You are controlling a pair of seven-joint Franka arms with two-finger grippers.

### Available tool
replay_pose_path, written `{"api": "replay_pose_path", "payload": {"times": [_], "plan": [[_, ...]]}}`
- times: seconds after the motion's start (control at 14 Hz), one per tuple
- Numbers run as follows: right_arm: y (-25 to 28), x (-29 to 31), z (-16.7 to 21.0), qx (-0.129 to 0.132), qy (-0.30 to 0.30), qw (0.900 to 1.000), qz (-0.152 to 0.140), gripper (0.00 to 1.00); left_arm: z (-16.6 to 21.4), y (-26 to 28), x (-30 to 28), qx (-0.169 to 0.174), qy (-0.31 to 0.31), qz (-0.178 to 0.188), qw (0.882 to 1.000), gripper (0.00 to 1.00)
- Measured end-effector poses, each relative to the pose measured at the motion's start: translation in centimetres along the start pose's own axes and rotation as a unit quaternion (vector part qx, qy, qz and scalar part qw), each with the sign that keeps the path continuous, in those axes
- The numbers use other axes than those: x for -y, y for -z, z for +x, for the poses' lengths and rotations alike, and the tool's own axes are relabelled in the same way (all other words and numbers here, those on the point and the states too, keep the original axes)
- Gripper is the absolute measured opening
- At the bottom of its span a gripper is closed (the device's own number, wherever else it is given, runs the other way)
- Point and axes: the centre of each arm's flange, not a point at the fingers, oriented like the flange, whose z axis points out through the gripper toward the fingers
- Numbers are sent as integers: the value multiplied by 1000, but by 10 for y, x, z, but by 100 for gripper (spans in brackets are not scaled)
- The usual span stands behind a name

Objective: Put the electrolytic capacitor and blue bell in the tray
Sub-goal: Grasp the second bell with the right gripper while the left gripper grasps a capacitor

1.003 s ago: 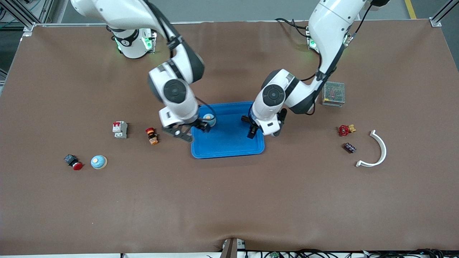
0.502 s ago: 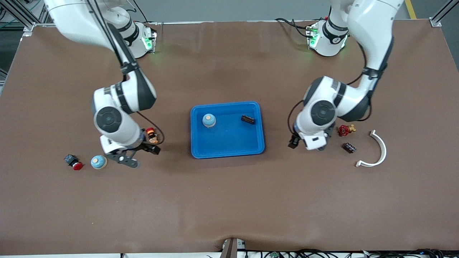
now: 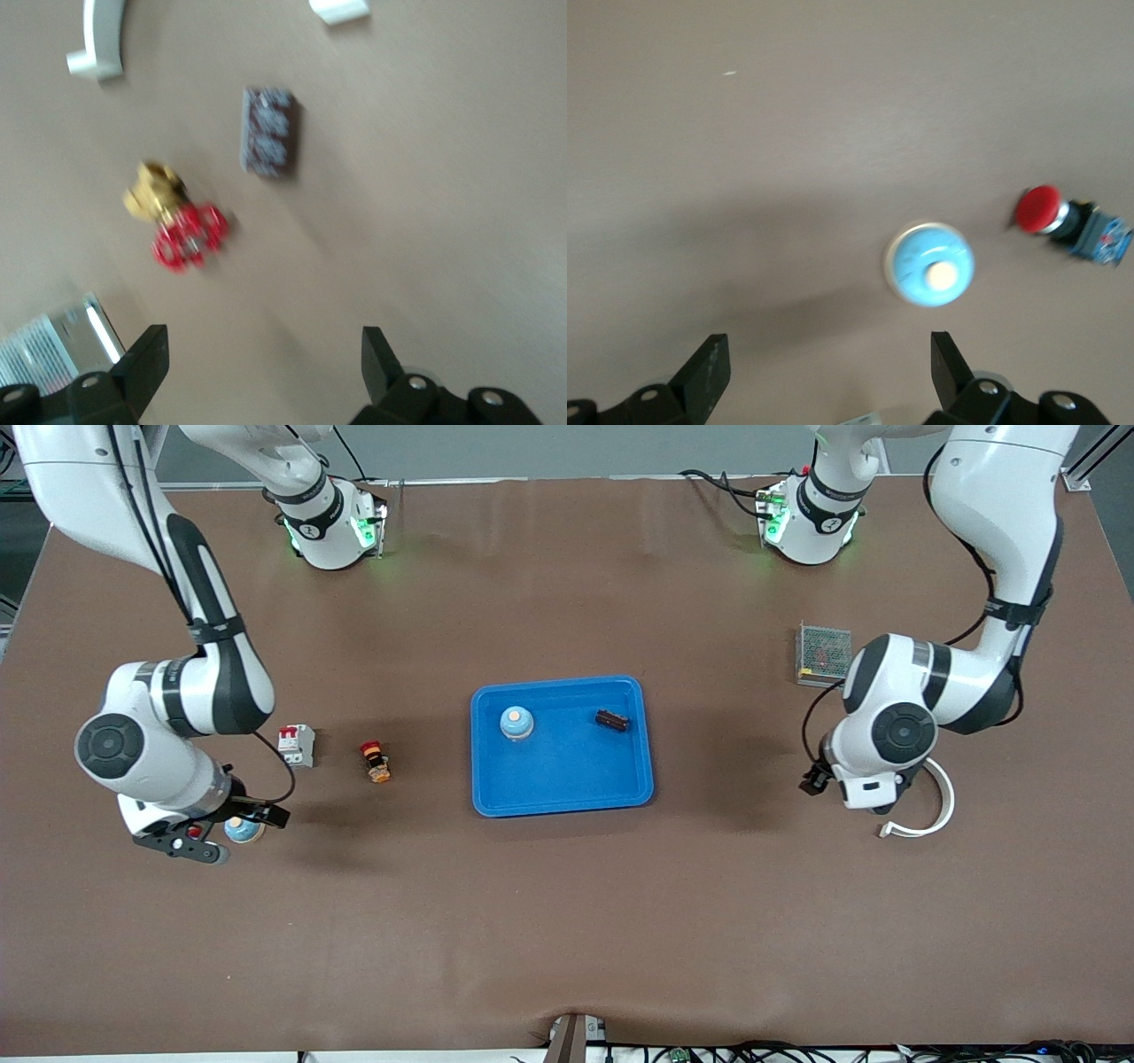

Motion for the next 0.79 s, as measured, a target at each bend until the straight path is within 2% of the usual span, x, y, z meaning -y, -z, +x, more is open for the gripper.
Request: {"api": "replay_pose_path", "payload": {"times": [0.14, 0.43, 0.57, 0.64, 0.79], "plan": [[-20, -27, 7, -8, 27, 1000, 2, 100, 24, -14, 17, -1, -20, -11, 1000, 94], [-58, -61, 13, 3, 56, 998, 2, 100, 68, -30, 46, -2, -31, -39, 999, 88], [-70, -63, 16, 8, 60, 998, 1, 100, 78, -39, 49, -4, -24, -52, 998, 85], [-75, -61, 17, 6, 62, 998, 2, 100, 80, -44, 49, -3, -23, -57, 998, 79], [-84, -58, 20, -2, 63, 998, 4, 100, 81, -52, 45, -3, -24, -64, 998, 76]]}}
